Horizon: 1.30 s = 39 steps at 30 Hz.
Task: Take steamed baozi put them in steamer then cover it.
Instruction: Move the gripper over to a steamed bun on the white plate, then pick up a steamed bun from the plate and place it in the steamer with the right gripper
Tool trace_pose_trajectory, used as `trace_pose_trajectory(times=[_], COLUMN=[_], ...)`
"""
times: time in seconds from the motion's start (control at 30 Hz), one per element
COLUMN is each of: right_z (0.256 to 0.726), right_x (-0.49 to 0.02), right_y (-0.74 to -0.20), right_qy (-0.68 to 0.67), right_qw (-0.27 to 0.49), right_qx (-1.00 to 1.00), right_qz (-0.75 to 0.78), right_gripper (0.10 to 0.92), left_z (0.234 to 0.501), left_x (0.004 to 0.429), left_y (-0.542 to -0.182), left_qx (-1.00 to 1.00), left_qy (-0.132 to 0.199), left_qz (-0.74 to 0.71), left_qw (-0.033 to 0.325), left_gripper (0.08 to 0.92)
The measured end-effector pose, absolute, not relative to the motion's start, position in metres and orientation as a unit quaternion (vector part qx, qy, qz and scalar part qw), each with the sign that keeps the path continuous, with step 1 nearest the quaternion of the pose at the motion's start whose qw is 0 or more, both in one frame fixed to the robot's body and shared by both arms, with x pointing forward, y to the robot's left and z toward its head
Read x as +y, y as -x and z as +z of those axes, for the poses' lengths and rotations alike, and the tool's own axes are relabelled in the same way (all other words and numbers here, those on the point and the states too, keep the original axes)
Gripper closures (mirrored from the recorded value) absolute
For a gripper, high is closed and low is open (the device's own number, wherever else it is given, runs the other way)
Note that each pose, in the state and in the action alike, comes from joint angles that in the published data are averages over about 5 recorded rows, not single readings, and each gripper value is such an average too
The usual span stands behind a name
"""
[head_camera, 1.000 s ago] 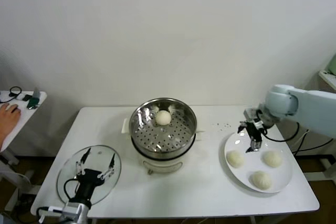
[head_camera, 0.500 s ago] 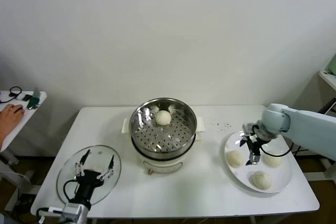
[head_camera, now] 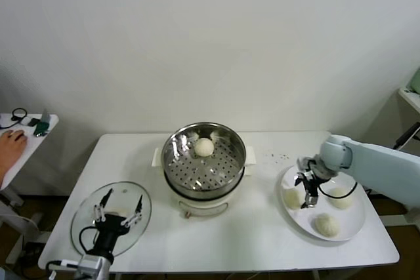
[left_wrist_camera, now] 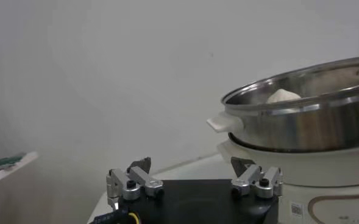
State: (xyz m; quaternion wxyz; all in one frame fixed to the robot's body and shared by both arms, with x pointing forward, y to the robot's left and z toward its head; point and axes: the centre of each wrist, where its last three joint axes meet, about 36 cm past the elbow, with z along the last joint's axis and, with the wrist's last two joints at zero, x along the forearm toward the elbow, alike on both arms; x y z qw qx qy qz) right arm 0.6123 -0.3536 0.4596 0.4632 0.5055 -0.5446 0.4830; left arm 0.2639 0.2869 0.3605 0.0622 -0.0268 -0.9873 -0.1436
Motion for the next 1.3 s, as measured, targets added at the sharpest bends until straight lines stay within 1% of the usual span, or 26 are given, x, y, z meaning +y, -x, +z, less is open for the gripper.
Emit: trace_pose_trajectory(times=[0.17, 0.43, 0.53, 0.83, 1.03, 1.3], right_z=[0.458, 0.456, 0.456, 0.467, 0.501, 0.589], right_x=[-0.348, -0.348, -0.349, -0.357, -0.362, -0.35], right_y=[-0.618, -0.621, -0.621, -0.619, -0.626, -0.646], right_qy=[-0.511, -0.518, -0.52, -0.518, -0.516, -0.514], right_qw=[0.463, 0.468, 0.469, 0.467, 0.457, 0.429], right_qx=[-0.544, -0.542, -0.541, -0.549, -0.558, -0.57], right_qz=[0.478, 0.468, 0.466, 0.46, 0.461, 0.476], right_gripper=[0.208, 0.301, 0.324, 0.343, 0.344, 0.344], left_z=[0.361, 0.362, 0.362, 0.362, 0.364, 0.367], left_x=[0.285, 0.284, 0.284, 0.284, 0.282, 0.278], left_y=[-0.264, -0.264, -0.264, -0.263, -0.261, -0.26], left_qx=[-0.987, -0.987, -0.987, -0.987, -0.987, -0.987], left_qy=[0.025, 0.023, 0.023, 0.023, 0.026, 0.032], left_qz=[-0.144, -0.147, -0.147, -0.147, -0.146, -0.144], left_qw=[0.062, 0.061, 0.061, 0.061, 0.062, 0.06], left_gripper=[0.177, 0.177, 0.177, 0.177, 0.177, 0.177])
